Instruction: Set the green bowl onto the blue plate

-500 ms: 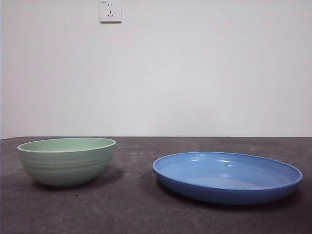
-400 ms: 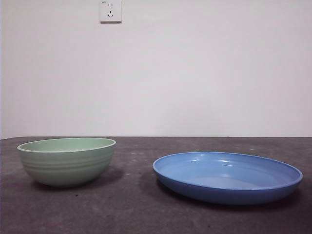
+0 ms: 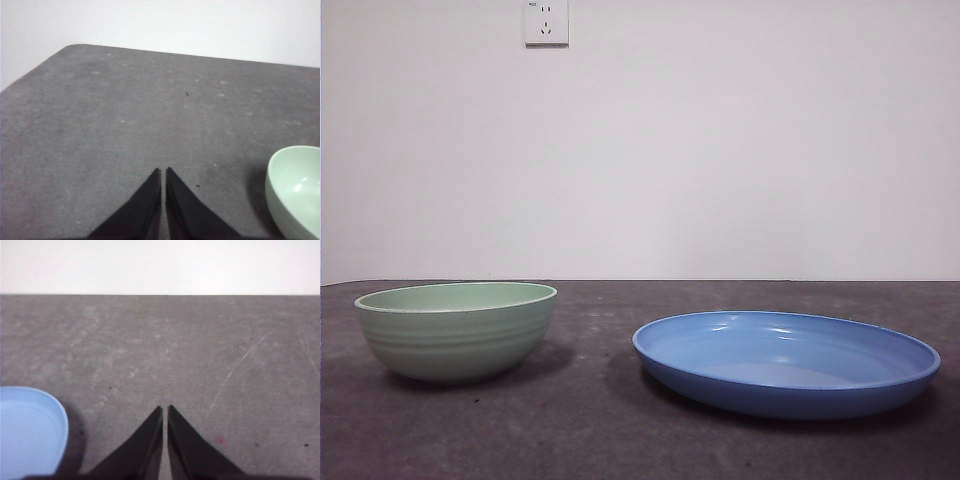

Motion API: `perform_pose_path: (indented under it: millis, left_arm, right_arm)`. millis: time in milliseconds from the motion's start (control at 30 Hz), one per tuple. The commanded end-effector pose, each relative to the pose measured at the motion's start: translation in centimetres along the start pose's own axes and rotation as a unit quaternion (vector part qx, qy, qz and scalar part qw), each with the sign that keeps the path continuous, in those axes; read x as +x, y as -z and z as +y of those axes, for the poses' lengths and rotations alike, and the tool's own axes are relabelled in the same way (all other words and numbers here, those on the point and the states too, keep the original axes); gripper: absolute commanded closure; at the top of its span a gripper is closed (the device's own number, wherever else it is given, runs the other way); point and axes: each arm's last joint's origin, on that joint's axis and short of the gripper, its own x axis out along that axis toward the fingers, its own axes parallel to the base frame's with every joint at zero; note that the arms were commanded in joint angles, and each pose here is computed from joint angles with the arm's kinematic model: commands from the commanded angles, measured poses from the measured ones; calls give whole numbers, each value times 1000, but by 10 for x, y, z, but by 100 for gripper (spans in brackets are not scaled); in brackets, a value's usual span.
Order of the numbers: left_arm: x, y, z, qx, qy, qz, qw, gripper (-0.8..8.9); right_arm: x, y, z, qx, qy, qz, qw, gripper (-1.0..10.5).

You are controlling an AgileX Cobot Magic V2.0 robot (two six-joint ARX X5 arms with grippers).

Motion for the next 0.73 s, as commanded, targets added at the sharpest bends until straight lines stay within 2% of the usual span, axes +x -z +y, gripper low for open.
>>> perform_pose_path:
  millis: [33, 233, 400, 600, 733]
  left_arm:
    - [-4, -12, -2, -42, 8, -17, 999, 798]
    - [-14, -46, -8, -66, 29, -40, 997, 798]
    - [-22, -82, -14, -72, 55, -42, 995, 798]
    - [-28, -129, -22, -100, 106, -32, 989, 798]
    - [-29, -157, -28, -103, 148, -8, 984, 798]
  right_arm:
    - [-5, -18, 2, 50, -5, -32, 998, 935]
    - [-18, -51, 5, 86, -9, -70, 994, 936]
    - [-28, -83, 10, 91, -16, -32, 995, 936]
    - [-35, -126, 17, 96, -63, 15, 993, 936]
    - [-38, -155, 22, 97, -113, 35, 988, 936]
